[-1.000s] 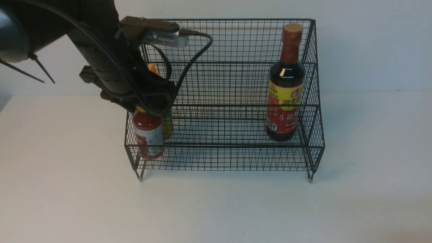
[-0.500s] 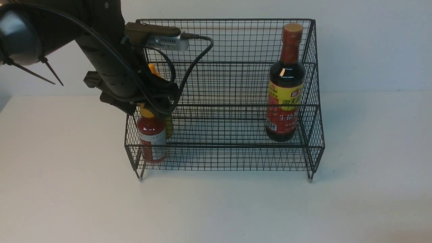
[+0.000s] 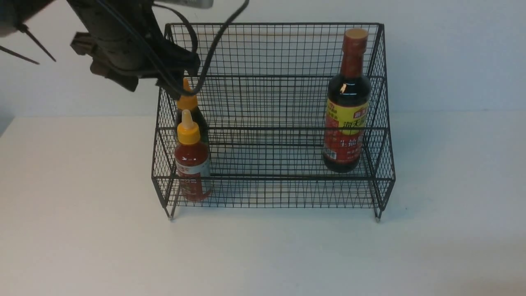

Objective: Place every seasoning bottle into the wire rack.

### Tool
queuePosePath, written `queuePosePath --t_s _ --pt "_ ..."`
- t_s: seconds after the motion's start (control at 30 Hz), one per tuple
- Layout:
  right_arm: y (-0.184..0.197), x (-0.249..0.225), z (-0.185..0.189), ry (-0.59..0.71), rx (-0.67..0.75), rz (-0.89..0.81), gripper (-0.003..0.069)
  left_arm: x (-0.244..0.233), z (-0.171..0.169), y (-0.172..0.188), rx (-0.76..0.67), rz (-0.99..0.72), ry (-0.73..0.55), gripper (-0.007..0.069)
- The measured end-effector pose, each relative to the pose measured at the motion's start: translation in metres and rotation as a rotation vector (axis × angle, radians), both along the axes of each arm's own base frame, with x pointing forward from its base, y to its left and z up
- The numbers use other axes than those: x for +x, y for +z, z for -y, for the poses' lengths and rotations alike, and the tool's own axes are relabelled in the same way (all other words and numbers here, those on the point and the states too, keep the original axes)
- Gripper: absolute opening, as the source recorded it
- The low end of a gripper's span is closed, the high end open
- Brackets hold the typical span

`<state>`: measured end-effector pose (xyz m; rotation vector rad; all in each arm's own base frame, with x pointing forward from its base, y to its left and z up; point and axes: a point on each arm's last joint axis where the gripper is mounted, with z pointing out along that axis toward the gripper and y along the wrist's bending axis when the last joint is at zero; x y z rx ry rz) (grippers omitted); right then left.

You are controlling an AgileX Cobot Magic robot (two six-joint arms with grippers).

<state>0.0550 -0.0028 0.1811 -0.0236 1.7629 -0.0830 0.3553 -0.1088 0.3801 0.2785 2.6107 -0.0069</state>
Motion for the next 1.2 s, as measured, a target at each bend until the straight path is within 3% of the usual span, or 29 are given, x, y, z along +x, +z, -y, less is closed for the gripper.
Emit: queuePosePath --t_s 0.13,0.17,0.27,0.5,0.63,0.77,0.9,1.2 --pt "0.000 0.000 0.000 -0.001 0.006 0.000 -0.0015 -0.027 -0.009 0.027 0.006 0.065 -0.039 0.0185" --pt "0.000 0.000 0.000 -0.001 0.006 0.000 -0.0015 -0.029 -0.010 0.028 0.005 0.068 -0.038 0.0174" --pt "0.000 0.000 0.000 -0.001 0.007 0.001 -0.0015 -0.073 -0.025 0.050 0.000 0.119 -0.053 0.0020" --pt "0.000 0.000 0.000 -0.001 0.007 0.001 -0.0015 -0.173 -0.053 0.060 -0.081 0.185 -0.051 -0.0005" --pt "0.000 0.000 0.000 -0.001 0.007 0.001 -0.0015 -0.213 -0.061 0.036 -0.141 0.188 -0.069 -0.0005" --pt "0.000 0.000 0.000 -0.001 0.007 0.001 -0.0015 -0.248 -0.064 -0.022 -0.248 0.185 -0.083 -0.0005" --pt "0.000 0.000 0.000 -0.001 0.007 0.001 -0.0015 -0.260 -0.068 -0.056 -0.284 0.243 -0.073 -0.0005" --pt "0.000 0.000 0.000 -0.001 0.007 0.001 -0.0015 -0.266 -0.070 -0.082 -0.317 0.314 -0.061 -0.0005"
